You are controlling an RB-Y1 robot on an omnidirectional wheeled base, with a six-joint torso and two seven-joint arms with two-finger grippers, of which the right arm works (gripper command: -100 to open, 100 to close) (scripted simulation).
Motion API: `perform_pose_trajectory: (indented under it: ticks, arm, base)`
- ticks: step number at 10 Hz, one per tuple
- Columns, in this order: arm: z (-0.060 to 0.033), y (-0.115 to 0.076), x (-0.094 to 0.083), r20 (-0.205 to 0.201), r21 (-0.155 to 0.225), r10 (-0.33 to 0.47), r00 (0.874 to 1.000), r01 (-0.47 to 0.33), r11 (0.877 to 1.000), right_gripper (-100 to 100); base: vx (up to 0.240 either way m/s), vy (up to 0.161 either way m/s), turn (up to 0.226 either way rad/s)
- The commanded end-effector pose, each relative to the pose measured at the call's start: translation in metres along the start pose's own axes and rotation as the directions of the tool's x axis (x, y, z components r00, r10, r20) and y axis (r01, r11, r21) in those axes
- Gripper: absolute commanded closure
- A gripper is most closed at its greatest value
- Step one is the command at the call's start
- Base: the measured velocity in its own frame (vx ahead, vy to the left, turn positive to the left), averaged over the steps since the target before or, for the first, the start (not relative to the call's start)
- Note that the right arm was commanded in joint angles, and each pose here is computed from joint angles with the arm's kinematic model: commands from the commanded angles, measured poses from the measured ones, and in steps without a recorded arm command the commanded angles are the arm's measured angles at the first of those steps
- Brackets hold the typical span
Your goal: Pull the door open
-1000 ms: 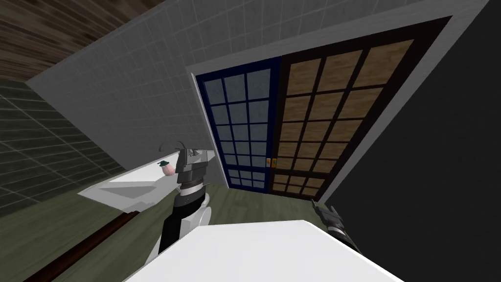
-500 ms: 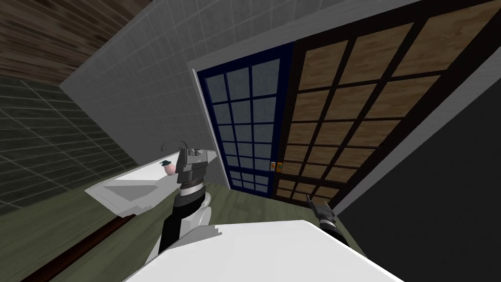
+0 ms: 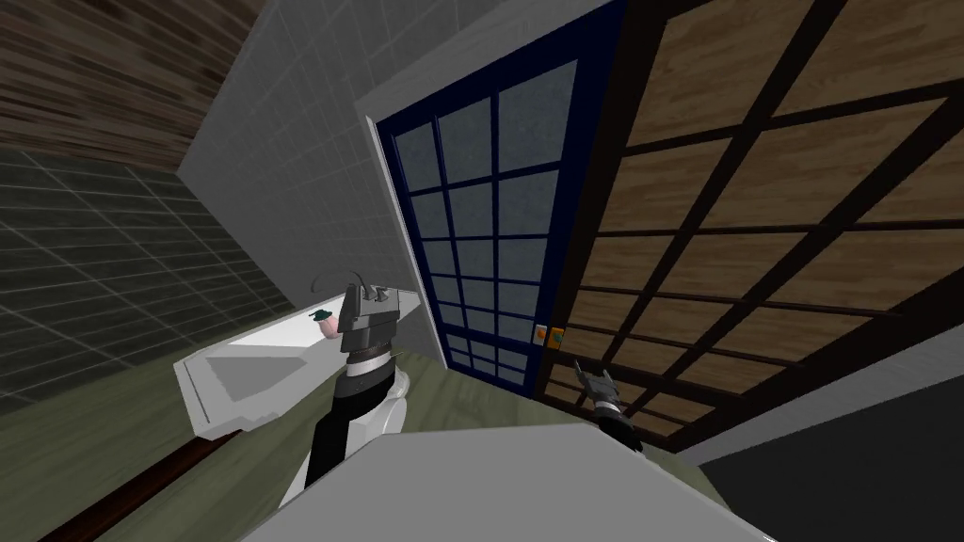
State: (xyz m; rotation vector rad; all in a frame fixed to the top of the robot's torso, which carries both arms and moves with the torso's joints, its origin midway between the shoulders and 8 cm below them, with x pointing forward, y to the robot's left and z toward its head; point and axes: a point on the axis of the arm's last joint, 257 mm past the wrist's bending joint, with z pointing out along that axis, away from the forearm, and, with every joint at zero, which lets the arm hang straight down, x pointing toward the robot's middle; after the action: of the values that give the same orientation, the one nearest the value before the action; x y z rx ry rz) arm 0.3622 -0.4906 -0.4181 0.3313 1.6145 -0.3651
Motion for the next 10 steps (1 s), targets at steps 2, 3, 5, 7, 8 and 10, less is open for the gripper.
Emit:
perform_pose_trajectory:
  ticks: [2, 3, 5, 7, 8, 10]
  arm:
    - [0.0134, 0.029, -0.015, 0.035, -0.040, 0.020, 0.999, -0.018, 0.999, -100]
    - [0.0184, 0.040, -0.020, 0.047, -0.054, 0.028, 0.999, -0.025, 0.998, -100]
    - [0.0165, 0.032, -0.018, 0.039, -0.045, 0.024, 0.999, -0.022, 0.999, 100]
    - [0.0165, 0.032, -0.018, 0.039, -0.045, 0.024, 0.999, -0.022, 0.999, 100]
    - [0.0165, 0.032, -0.018, 0.039, -0.045, 0.024, 0.999, -0.022, 0.999, 100]
    - [0.0165, 0.032, -0.018, 0.039, -0.045, 0.024, 0.999, -0.022, 0.999, 100]
  base:
    - [0.226, 0.014, 0.140]
    - [0.204, -0.012, 0.126]
    - [0.040, 0.000, 0.013]
    - [-0.026, 0.016, 0.020]
    - [-0.014, 0.004, -0.005]
    - [-0.004, 0.001, 0.000]
